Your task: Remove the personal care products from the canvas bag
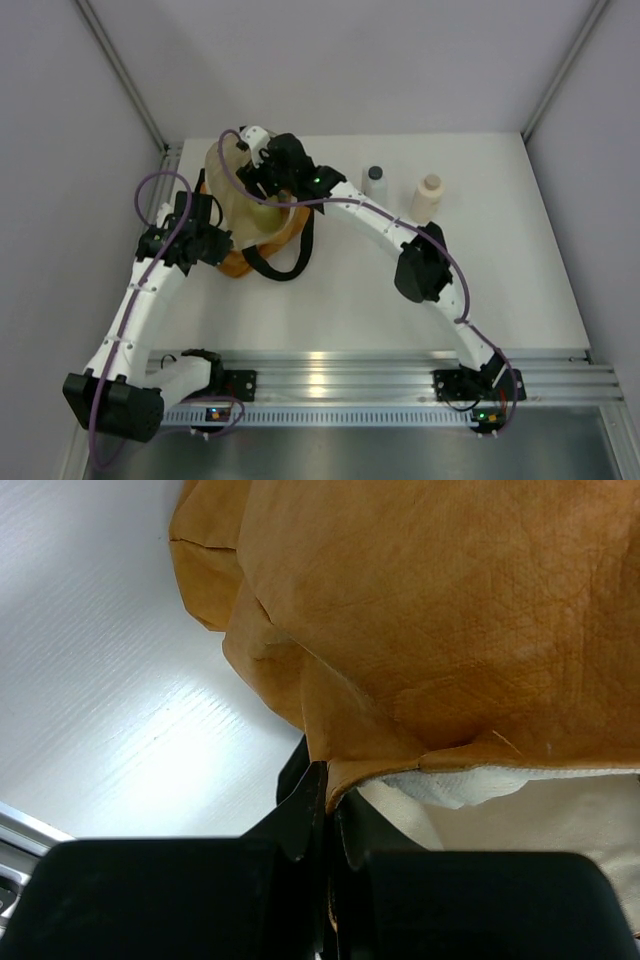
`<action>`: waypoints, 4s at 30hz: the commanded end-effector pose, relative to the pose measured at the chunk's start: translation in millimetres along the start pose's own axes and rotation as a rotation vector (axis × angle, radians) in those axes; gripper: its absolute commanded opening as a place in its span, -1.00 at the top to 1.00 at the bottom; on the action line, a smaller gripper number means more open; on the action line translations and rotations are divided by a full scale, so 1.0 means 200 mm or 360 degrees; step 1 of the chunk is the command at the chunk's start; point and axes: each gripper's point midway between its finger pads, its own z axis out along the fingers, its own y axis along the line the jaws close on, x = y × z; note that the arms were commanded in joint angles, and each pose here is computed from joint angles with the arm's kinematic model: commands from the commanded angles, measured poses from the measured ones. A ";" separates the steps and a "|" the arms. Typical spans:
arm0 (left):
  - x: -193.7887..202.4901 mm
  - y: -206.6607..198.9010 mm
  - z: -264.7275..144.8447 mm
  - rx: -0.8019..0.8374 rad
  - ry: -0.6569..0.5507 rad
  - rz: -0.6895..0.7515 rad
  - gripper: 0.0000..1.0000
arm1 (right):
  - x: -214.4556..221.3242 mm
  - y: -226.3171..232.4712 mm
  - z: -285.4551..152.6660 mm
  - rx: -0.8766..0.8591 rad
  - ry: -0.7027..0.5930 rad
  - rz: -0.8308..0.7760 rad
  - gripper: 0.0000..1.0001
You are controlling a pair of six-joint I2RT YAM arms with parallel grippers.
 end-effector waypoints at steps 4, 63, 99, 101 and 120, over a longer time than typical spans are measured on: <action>0.00 -0.03 -0.01 0.0053 0.0006 -0.0008 1.00 | -0.05 0.07 0.04 -0.0029 -0.0063 0.0021 -0.40; -0.02 -0.04 -0.01 0.0046 -0.0018 0.0013 1.00 | -0.67 0.21 -0.38 -0.0052 -0.0491 -0.0045 1.00; 0.01 -0.05 0.01 0.0044 0.0025 -0.0010 1.00 | -1.24 -0.04 -1.42 0.0110 -0.0889 -0.0011 1.00; 0.01 -0.05 0.01 0.0042 0.0026 -0.0010 1.00 | -1.20 -0.11 -1.42 0.0174 -0.0845 -0.0019 1.00; 0.02 -0.01 0.04 0.0006 0.0031 0.0033 1.00 | -0.71 -0.84 -1.81 0.0769 -0.0606 0.0169 1.00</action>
